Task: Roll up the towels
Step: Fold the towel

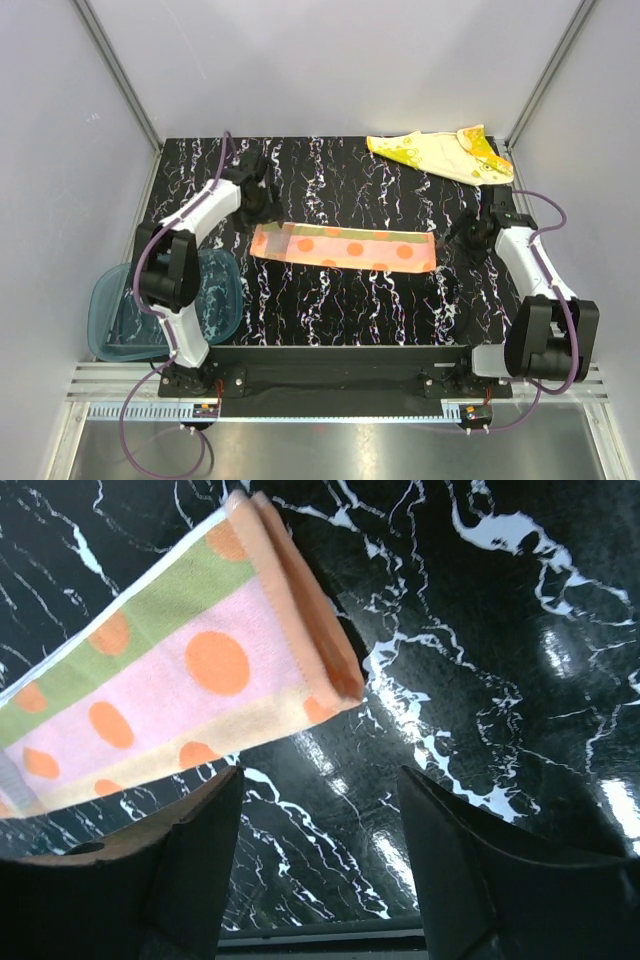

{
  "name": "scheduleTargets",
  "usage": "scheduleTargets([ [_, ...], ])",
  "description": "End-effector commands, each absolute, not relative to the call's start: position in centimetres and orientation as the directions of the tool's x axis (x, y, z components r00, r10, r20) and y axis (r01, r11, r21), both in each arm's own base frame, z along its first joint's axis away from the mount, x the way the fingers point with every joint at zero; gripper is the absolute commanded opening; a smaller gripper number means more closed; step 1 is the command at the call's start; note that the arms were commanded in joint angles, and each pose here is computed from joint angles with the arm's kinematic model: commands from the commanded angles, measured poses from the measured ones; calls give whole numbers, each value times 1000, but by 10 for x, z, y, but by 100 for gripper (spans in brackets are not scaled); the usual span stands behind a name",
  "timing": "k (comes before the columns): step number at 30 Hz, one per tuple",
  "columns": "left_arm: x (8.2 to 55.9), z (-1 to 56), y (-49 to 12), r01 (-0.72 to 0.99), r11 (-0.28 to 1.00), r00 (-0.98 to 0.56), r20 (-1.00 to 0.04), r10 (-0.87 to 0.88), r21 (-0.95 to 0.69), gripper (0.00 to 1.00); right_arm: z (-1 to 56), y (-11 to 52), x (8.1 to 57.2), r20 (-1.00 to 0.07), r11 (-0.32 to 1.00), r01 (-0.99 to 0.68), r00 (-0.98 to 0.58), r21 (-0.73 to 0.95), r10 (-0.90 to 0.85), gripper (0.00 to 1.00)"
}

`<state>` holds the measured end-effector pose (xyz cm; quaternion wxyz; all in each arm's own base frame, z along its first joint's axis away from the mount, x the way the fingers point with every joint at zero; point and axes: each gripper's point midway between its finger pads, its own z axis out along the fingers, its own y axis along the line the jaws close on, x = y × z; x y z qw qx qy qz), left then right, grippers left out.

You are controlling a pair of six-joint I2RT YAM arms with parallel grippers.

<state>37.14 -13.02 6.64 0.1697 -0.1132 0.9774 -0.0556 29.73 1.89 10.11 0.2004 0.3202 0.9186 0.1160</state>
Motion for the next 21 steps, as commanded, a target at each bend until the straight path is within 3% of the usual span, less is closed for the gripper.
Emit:
scheduleTargets([
  [1, 381, 141, -122, -135, 981, -887, -425, -183, -141, 86, 95, 32, 287, -244, 756, 524, -733, 391, 635, 70],
  [7, 382, 165, -101, -64, 997, -862, -501, -76, -40, 88, 67, 41, 280, -181, 734, 539, -741, 413, 646, 67],
  [21, 377, 149, -101, -50, 997, -860, -506, -69, -51, 88, 28, 37, 297, -163, 734, 561, -741, 382, 651, 58],
])
